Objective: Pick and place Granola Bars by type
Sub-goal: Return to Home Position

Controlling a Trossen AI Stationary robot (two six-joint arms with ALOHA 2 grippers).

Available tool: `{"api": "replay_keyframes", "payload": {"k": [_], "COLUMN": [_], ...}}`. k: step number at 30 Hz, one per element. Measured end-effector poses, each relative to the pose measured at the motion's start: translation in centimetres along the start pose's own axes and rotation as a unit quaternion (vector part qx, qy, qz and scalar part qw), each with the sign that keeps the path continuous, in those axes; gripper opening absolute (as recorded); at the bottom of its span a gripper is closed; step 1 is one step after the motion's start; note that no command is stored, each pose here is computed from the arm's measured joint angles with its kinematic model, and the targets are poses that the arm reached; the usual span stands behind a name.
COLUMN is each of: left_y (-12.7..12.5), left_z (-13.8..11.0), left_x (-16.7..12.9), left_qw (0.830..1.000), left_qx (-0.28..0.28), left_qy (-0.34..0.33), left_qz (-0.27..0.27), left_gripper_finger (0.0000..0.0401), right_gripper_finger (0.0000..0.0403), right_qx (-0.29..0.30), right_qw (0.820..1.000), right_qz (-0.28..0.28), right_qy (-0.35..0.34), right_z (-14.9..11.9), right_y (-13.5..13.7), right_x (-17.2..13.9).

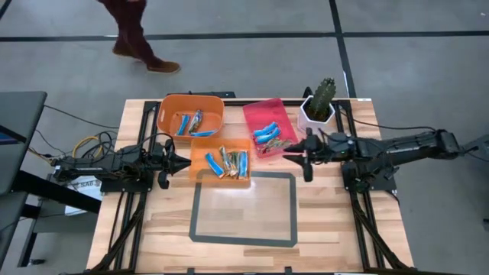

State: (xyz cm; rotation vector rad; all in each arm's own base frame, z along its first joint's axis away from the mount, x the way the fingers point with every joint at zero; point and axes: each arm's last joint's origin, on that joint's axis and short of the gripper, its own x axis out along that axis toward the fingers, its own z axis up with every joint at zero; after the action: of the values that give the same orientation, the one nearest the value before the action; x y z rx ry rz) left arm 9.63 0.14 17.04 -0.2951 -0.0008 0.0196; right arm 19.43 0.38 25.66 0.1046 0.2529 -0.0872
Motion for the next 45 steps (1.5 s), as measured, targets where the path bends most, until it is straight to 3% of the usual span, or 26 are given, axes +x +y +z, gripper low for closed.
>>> {"api": "replay_keyframes", "payload": {"k": [13, 27, 40, 45], "left_y": [0.0, 0.0, 0.0, 0.0], "left_z": [0.0, 0.0, 0.0, 0.0], "left_x": [0.0, 0.0, 0.0, 0.0], "left_qw": [1.000, 1.000, 1.000, 1.000], "left_qx": [0.000, 0.000, 0.000, 0.000], "left_qy": [0.000, 0.000, 0.000, 0.000], "left_qz": [0.000, 0.000, 0.000, 0.000], "left_gripper_finger": [0.0044, 0.0044, 0.0044, 0.0044], "right_gripper_finger": [0.0102, 0.0102, 0.0102, 0.0102], "right_qx": [0.003, -0.019, -0.098, -0.098], "right_qw": [0.998, 0.991, 0.987, 0.986], "right_qz": [-0.010, -0.014, -0.030, -0.040], "right_qy": [-0.069, -0.129, -0.127, -0.133], "right_z": [-6.4, -10.5, -11.0, -10.9], "right_y": [-1.4, -2.1, -2.4, -2.6], "right_x": [-4.8, -5.9, -6.8, -6.8]}}
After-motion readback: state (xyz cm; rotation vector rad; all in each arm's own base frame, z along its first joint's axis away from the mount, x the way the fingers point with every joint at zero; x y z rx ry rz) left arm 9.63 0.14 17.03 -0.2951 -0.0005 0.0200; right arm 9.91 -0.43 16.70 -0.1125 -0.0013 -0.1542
